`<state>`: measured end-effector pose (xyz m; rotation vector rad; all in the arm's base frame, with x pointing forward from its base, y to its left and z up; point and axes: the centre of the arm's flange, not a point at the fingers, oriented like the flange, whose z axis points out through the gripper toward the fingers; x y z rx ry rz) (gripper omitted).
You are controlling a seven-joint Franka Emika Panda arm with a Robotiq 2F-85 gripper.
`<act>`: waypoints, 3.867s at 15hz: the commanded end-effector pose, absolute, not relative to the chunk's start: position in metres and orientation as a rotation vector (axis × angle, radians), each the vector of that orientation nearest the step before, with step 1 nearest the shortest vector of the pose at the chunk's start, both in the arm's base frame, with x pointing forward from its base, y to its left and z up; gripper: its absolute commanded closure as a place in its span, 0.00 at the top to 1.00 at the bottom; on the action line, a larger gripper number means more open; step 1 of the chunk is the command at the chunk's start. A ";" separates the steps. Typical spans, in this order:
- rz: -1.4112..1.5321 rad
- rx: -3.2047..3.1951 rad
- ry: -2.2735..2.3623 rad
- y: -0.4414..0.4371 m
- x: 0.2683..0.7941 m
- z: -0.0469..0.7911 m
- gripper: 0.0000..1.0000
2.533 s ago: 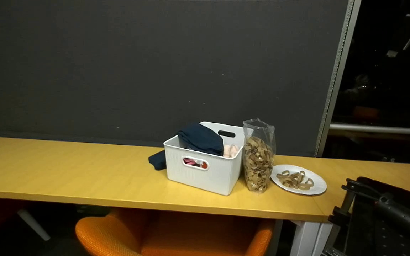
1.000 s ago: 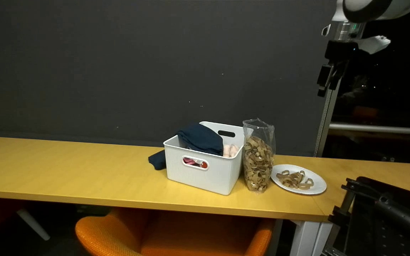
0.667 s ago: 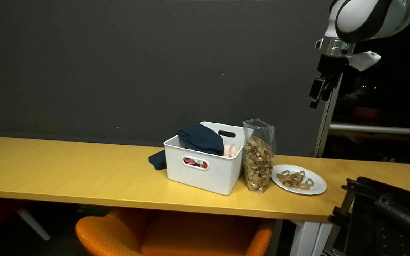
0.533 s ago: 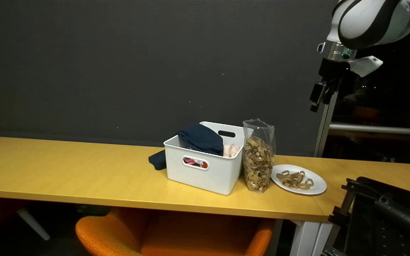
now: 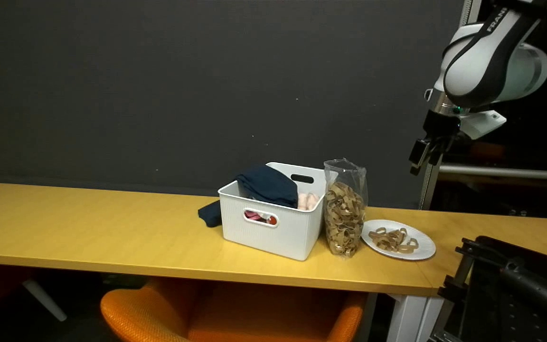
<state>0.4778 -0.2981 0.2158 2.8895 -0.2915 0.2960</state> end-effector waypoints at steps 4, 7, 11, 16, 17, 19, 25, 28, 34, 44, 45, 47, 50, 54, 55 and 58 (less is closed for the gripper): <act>0.261 2.916 -0.294 -0.330 0.503 0.156 1.00; 0.239 2.893 -0.276 -0.326 0.504 0.126 1.00; 0.253 2.912 -0.270 -0.319 0.496 0.089 1.00; 0.274 2.962 -0.245 -0.314 0.510 0.051 1.00; 0.263 2.967 -0.255 -0.316 0.513 0.045 1.00; 0.262 2.980 -0.258 -0.326 0.521 0.033 1.00; 0.252 3.002 -0.268 -0.336 0.540 0.001 1.00; 0.236 3.014 -0.265 -0.332 0.544 -0.010 1.00; 0.192 3.033 -0.278 -0.327 0.544 -0.021 1.00; 0.220 3.023 -0.281 -0.323 0.540 -0.002 0.12; 0.230 3.023 -0.284 -0.322 0.539 0.004 0.05; 0.241 3.020 -0.294 -0.323 0.534 0.015 0.00; 0.256 3.008 -0.327 -0.327 0.528 0.040 0.02; 0.293 2.980 -0.360 -0.333 0.522 0.095 0.02; 0.319 2.959 -0.357 -0.335 0.523 0.116 0.02; 0.419 2.912 -0.328 -0.339 0.534 0.176 0.02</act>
